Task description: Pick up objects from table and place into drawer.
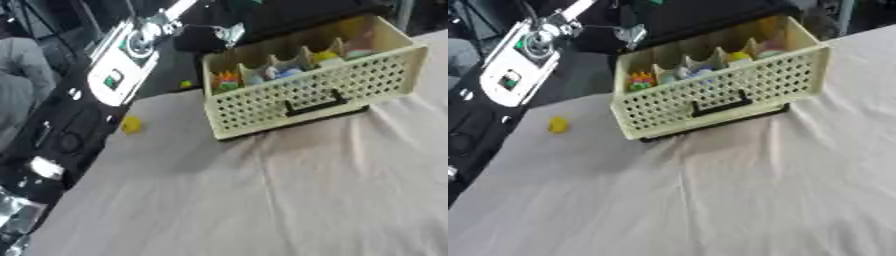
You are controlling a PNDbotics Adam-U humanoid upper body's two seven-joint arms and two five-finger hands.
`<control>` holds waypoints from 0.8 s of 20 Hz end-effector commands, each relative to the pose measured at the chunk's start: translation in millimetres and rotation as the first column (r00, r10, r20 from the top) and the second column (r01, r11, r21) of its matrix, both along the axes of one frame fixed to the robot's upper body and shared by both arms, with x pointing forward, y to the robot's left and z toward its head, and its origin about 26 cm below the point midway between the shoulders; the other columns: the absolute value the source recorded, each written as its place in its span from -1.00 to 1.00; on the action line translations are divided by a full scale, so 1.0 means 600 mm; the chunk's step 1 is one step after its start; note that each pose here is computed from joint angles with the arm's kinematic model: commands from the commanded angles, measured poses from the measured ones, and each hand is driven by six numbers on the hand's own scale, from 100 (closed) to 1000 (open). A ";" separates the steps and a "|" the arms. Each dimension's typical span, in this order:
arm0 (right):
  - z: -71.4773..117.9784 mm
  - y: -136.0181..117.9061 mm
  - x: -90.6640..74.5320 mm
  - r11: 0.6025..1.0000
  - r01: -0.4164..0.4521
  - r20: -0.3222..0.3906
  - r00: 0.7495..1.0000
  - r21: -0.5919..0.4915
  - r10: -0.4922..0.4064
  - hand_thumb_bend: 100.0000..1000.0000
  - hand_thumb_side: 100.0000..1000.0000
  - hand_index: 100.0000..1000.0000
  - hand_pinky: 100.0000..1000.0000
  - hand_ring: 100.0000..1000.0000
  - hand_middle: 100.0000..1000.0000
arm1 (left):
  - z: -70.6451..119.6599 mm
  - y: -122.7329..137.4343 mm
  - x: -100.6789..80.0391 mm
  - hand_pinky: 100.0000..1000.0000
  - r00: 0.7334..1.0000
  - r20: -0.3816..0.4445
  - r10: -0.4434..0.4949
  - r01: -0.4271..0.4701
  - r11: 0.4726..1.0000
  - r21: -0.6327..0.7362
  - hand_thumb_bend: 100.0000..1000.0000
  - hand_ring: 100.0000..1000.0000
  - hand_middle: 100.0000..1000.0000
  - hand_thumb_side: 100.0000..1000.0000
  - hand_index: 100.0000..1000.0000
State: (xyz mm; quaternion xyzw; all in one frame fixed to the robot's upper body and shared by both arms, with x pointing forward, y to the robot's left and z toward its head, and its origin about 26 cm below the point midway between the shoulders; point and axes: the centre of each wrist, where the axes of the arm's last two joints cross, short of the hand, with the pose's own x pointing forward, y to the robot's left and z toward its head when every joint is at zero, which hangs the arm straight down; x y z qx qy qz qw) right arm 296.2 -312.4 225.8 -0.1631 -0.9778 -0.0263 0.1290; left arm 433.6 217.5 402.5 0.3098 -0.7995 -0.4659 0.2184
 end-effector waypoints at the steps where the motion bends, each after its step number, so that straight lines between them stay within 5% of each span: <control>1: 0.015 -0.003 -0.004 1.000 -0.006 0.026 1.000 -0.024 0.007 -1.00 -0.19 0.38 -0.12 -0.08 -0.13 | 0.017 0.019 -0.004 -0.28 0.999 0.029 0.045 -0.045 0.999 -0.004 -1.00 0.28 0.53 -0.29 0.57; 7: 0.014 -0.004 -0.004 1.000 0.000 0.023 1.000 -0.020 0.000 -1.00 -0.19 0.38 -0.12 -0.08 -0.13 | 0.016 0.030 -0.001 -0.22 0.996 0.047 0.082 -0.081 0.997 -0.017 -0.98 0.37 0.67 -0.29 0.92; 8: 0.013 -0.003 -0.004 1.000 0.000 0.023 1.000 -0.020 0.000 -1.00 -0.19 0.38 -0.12 -0.08 -0.13 | 0.016 0.031 0.000 -0.20 0.995 0.051 0.087 -0.086 0.996 -0.019 -0.86 0.40 0.69 -0.28 0.96; 16: 0.011 -0.003 -0.004 1.000 0.004 0.019 1.000 -0.019 -0.004 -1.00 -0.19 0.38 -0.12 -0.08 -0.13 | 0.014 0.034 0.000 -0.22 0.992 0.067 0.104 -0.102 0.994 -0.037 -0.86 0.38 0.67 -0.27 0.92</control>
